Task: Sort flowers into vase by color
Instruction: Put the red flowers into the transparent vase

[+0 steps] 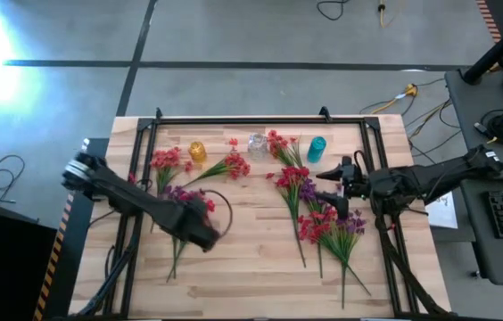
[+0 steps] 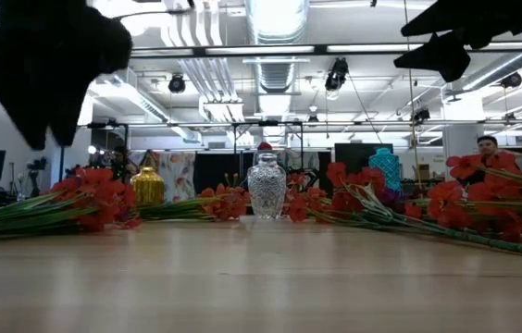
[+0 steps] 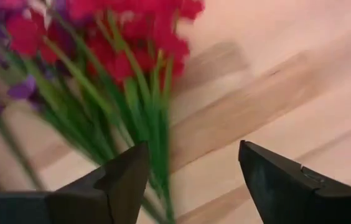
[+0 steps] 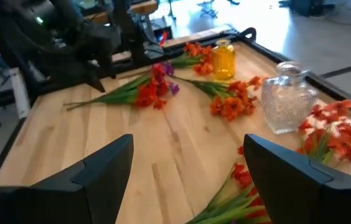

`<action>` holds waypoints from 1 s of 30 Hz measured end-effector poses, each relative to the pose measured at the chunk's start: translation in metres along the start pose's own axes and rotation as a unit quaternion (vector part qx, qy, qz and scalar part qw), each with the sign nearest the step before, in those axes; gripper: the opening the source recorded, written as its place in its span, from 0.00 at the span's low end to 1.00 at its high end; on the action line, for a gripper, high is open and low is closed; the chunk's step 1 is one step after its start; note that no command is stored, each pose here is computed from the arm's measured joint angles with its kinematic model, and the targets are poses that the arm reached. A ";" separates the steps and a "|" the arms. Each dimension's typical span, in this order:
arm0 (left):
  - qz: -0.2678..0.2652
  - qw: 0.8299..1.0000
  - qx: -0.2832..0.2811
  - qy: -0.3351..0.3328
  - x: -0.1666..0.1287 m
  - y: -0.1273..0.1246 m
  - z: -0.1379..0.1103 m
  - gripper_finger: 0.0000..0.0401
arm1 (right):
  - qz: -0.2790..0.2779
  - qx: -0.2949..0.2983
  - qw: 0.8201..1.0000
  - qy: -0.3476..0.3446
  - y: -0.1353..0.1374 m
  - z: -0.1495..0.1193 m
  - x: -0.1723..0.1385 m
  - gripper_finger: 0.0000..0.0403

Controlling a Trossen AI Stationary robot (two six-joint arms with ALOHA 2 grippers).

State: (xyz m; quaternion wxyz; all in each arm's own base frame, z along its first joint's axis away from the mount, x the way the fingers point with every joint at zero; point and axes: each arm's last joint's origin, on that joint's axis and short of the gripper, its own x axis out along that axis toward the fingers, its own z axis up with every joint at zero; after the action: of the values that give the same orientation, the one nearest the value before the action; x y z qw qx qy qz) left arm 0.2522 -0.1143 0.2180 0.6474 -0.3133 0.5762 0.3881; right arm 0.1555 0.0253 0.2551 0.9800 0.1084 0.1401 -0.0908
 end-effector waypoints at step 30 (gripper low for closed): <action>0.001 0.999 -0.031 0.039 0.045 -0.004 -0.013 0.52 | -0.006 -0.002 1.000 0.017 -0.001 -0.004 0.000 0.73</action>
State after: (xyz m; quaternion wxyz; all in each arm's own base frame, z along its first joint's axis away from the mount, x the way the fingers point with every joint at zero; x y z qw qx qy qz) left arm 0.2508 -0.1207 0.1711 0.6140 -0.3472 0.5892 0.3941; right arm 0.1544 0.0253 0.2515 0.9772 0.1073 0.1571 -0.0946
